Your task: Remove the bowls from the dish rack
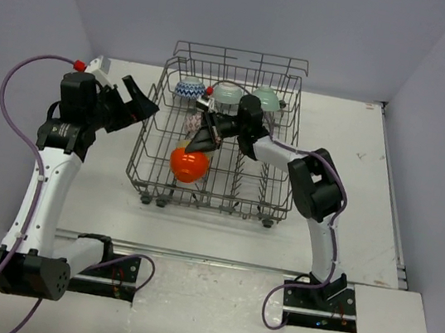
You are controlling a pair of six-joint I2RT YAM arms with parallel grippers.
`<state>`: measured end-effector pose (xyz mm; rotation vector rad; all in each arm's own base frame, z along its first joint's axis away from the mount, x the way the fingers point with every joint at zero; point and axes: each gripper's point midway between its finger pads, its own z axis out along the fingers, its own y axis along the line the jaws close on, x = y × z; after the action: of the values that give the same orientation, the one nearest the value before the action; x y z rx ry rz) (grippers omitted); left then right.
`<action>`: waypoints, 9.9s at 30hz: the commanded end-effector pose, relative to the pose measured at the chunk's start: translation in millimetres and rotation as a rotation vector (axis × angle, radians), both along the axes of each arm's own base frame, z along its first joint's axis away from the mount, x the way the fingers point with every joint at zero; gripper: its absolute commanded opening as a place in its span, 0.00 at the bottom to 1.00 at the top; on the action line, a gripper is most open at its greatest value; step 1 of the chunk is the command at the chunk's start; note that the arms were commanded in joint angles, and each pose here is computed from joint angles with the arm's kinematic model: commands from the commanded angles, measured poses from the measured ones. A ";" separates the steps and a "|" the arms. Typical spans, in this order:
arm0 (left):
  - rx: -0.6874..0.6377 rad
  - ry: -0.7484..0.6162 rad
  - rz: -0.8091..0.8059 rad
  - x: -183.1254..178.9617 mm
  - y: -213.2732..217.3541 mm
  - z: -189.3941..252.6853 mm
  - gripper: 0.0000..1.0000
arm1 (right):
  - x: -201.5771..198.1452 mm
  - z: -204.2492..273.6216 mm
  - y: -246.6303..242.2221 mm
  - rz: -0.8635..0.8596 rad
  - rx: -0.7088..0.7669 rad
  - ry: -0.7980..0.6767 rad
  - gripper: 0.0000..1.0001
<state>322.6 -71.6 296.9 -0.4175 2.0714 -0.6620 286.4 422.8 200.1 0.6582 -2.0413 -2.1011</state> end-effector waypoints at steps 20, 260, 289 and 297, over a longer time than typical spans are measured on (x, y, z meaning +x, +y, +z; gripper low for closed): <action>-0.025 -0.048 0.013 -1.4 2.8 4.1 1.00 | 28.4 130.4 -32.2 -0.049 0.059 -0.434 0.00; 0.456 -0.292 0.041 11.3 -6.1 47.9 0.97 | 46.3 14.2 -21.5 -0.025 -0.101 -0.623 0.76; 0.493 -0.244 -0.022 2.8 -8.1 16.1 0.97 | 73.3 13.9 -15.9 -0.076 -0.148 -0.689 0.76; 0.495 -0.239 -0.034 7.3 -11.0 11.2 0.97 | 77.5 31.2 -18.1 -0.101 -0.127 -0.711 0.76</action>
<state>325.7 -79.6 305.5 -0.0381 1.9482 -0.1812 356.5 405.7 201.9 1.3946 -2.5433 -1.8765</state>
